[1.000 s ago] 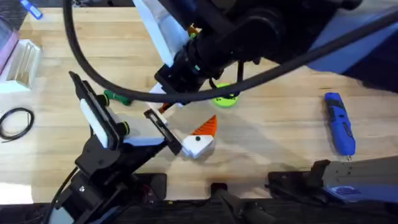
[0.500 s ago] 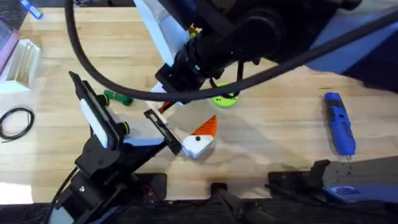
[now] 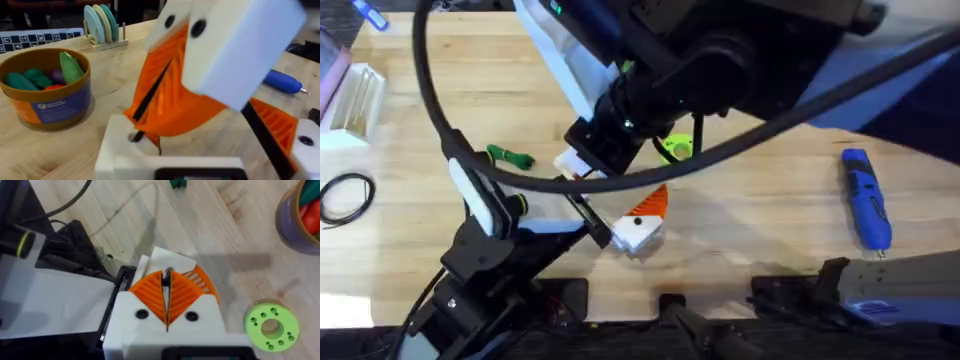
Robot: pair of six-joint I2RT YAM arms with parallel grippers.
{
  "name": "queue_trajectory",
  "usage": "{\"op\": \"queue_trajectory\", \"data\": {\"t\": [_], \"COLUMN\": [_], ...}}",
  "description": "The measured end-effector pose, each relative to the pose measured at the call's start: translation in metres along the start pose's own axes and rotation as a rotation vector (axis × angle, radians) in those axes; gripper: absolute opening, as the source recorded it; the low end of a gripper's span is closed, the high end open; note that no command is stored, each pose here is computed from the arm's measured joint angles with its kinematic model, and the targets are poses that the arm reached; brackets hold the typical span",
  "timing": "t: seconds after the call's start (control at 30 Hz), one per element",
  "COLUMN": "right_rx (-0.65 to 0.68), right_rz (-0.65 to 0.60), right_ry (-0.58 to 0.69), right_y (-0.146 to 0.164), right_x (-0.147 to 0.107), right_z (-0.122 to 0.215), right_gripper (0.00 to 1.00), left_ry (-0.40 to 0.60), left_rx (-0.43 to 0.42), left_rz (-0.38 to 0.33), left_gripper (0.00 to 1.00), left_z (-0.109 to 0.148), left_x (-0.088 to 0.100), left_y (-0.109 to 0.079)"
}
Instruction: Pick up the gripper from the table and insert it into the empty holder that is missing its gripper. Then pick up a screw, insert it into the mounting hole, and use the screwdriver to tighten it. Finally, clean up the table by picking up the vegetable and placing it into the bucket.
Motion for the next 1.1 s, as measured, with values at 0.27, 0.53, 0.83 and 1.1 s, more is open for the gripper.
{"op": "queue_trajectory", "data": {"t": [0.27,0.53,0.83,1.1], "right_rx": [-0.01,-0.017,-0.061,-0.058], "right_rz": [0.008,0.012,0.0,-0.043], "right_ry": [-0.016,-0.011,-0.02,-0.044], "right_y": [0.0,-0.001,-0.013,-0.027], "right_x": [0.005,0.006,0.008,0.007], "right_z": [-0.004,-0.01,-0.008,0.018], "right_gripper": [0.007,0.007,0.746,0.988], "left_ry": [0.0,0.0,0.0,-0.001], "left_rx": [0.007,0.007,0.005,-0.003], "left_rz": [0.0,-0.005,-0.006,-0.007], "left_gripper": [0.985,0.985,0.985,0.985], "left_z": [0.0,0.0,0.0,0.0], "left_x": [0.0,0.0,0.0,0.0], "left_y": [0.001,0.001,0.001,0.0]}}
Point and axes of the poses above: each hand's point on the last joint's axis, 136 mm out from that joint toward the fingers, its own z axis back along the fingers, its own y axis along the line the jaws close on, x = y × z, the point moved 1 cm from there along z, back along the fingers, and after that the axes turned 5 degrees about -z, right-handed, at the moved point
